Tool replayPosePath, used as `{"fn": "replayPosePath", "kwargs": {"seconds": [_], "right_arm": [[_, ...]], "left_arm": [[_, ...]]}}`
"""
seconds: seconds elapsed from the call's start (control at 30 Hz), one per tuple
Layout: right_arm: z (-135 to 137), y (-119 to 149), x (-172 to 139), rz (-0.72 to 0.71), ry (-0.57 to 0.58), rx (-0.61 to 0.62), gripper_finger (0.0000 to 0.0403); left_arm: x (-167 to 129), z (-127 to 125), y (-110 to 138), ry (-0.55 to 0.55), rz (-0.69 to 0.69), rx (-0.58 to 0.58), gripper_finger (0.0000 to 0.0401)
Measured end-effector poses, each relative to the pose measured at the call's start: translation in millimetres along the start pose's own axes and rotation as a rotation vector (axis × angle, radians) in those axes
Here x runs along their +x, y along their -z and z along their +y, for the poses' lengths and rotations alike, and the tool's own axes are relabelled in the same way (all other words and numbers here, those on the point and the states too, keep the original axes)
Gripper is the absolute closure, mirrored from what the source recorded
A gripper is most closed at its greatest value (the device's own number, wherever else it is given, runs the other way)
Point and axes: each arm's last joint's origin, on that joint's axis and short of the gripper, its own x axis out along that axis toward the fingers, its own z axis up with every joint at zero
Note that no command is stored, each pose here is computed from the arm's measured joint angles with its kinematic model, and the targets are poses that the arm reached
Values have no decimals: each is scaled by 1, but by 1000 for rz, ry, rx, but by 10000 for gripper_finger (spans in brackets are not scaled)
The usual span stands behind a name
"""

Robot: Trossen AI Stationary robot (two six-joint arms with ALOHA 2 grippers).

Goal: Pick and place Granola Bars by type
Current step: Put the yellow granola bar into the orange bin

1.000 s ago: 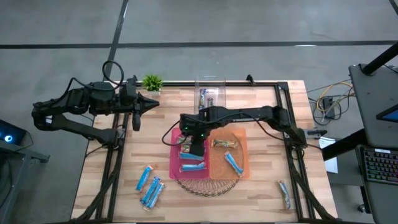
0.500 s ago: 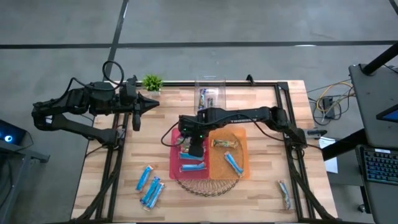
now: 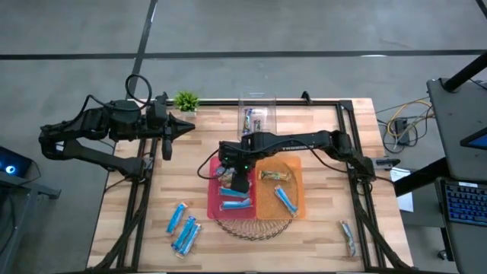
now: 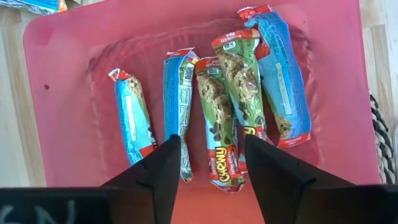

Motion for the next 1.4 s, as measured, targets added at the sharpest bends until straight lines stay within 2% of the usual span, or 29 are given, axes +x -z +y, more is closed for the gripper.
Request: {"fn": "replayPosePath", "kwargs": {"seconds": [0.2,0.47,0.6,0.83,1.17,1.4], "right_arm": [[0,0,0,0,0,0,226],[0,0,0,0,0,-15,250],[0,1,-1,6,-7,-30,288],[2,1,-2,12,-51,-78,386],[4,1,-7,4,-55,-76,395],[25,9,-57,-95,-105,-141,395]], "left_arm": [[0,0,0,0,0,-2,401],[0,0,0,0,0,-8,401],[0,0,0,0,0,-8,401],[0,0,0,0,0,-8,401],[0,0,1,-2,9,-5,401],[0,0,1,-2,13,-4,401]]}}
